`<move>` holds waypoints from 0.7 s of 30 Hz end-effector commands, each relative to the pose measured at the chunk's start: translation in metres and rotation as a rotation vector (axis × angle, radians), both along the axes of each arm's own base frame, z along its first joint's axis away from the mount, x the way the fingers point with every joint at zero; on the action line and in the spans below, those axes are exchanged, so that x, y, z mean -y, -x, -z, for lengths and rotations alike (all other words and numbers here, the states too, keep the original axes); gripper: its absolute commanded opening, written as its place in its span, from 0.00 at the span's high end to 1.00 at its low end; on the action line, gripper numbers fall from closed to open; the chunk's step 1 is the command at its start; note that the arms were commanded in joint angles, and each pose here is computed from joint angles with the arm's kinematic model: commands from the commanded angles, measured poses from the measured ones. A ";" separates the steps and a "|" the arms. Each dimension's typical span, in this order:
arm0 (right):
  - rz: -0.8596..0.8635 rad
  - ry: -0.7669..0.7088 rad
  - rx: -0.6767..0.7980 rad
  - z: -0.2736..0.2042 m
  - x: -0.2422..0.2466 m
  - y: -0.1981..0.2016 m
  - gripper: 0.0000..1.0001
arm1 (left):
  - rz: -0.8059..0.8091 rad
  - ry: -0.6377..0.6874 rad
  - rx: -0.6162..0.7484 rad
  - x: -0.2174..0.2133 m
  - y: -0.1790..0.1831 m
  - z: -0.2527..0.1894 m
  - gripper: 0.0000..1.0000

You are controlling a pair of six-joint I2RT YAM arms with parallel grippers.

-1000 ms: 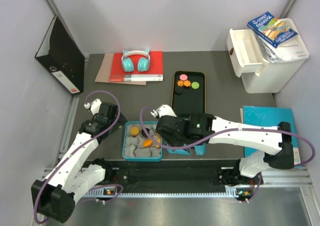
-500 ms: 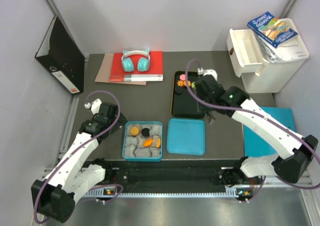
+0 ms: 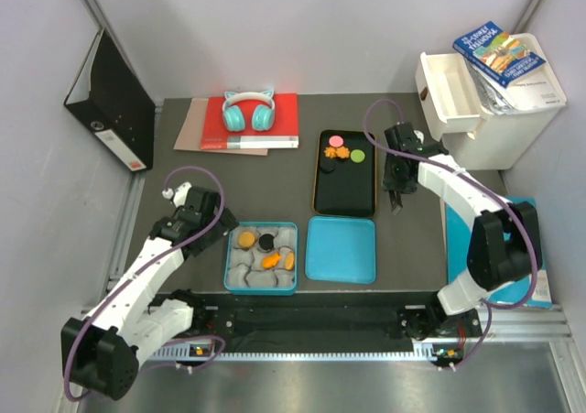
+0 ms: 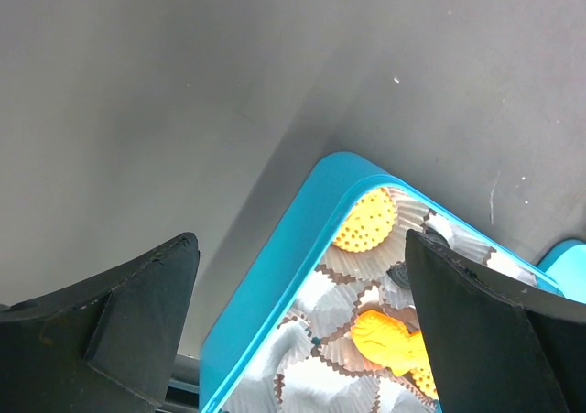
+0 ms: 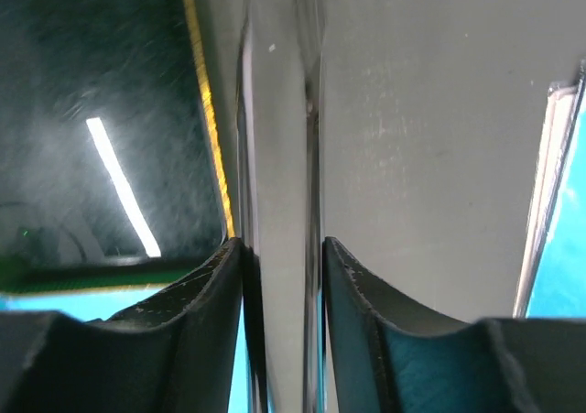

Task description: Pack the cookies

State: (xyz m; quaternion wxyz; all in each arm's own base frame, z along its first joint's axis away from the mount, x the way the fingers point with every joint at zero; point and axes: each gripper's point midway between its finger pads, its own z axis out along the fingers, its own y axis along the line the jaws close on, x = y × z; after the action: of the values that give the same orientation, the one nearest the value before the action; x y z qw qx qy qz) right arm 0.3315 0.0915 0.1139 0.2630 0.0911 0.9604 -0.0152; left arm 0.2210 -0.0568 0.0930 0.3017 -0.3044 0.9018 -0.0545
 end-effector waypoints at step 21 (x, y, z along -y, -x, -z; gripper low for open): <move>0.186 -0.013 -0.057 0.046 0.041 -0.030 0.26 | 0.022 0.030 0.037 0.007 -0.010 -0.011 0.02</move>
State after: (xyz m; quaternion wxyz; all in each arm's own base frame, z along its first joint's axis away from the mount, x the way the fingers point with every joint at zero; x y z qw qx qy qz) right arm 0.3477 0.0531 0.0528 0.1954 0.1606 0.9664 -0.0462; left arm 0.2207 -0.0612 0.0923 0.2958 -0.3011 0.9043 -0.0641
